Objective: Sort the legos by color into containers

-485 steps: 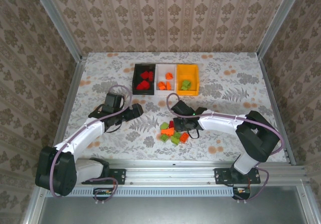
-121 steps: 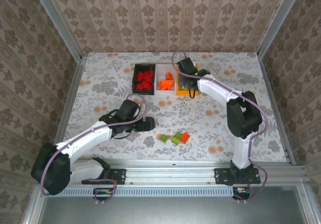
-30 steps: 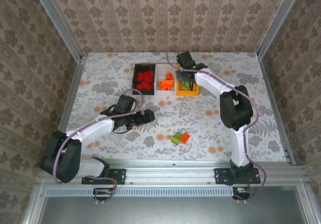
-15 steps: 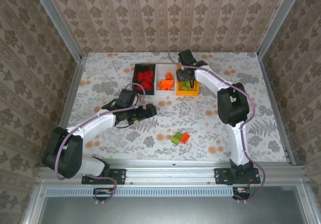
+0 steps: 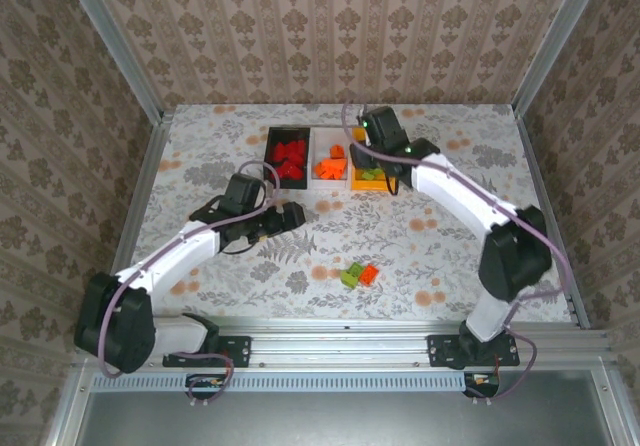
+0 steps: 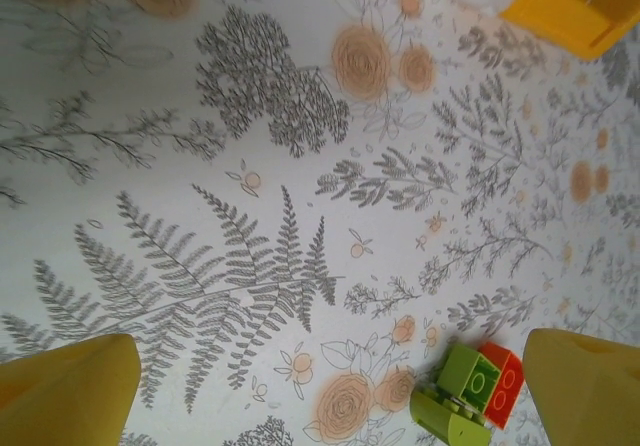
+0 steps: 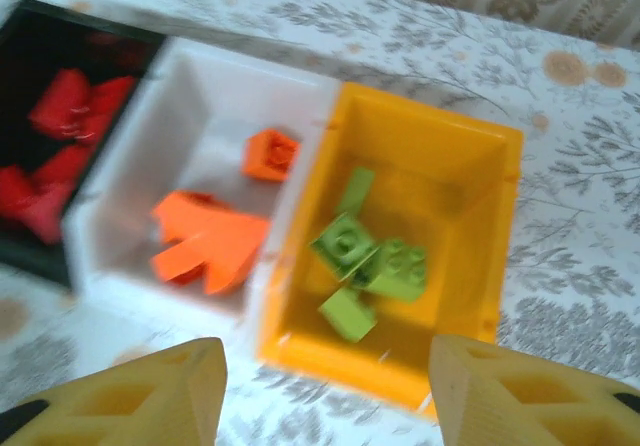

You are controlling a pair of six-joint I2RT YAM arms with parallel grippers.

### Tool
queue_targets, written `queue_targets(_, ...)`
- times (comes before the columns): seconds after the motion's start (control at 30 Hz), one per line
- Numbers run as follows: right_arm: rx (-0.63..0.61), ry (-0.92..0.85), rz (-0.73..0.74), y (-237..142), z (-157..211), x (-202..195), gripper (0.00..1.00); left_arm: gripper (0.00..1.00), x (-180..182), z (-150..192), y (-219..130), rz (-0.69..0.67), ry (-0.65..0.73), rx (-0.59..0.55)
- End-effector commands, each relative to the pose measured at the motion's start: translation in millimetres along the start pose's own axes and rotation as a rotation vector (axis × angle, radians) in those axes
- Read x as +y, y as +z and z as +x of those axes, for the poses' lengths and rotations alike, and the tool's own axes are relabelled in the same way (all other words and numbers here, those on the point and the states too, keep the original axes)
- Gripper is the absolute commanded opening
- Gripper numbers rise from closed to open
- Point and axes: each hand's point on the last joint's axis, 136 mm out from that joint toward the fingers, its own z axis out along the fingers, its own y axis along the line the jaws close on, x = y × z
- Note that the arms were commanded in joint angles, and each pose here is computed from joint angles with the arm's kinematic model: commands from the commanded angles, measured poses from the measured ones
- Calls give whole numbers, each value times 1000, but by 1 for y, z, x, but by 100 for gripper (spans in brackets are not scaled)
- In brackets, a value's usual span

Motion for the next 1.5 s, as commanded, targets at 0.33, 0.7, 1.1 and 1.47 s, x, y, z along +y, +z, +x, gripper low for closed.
queue_targets(0.33,403,-387,-261,-60,218,125,57,100,75,18,-19,-89,-185,-67)
queue_targets(0.7,525,-469,-256,-52,269,132,54,100,75,23,-19,-80,-179,-54)
queue_targets(1.1,534,-502,-209,-41,283,130,37,100,77,22,-17,-81,-183,-56)
queue_targets(1.47,505,-527,-190,-35,278,135,29,100,79,25,-15,-86,-182,-48)
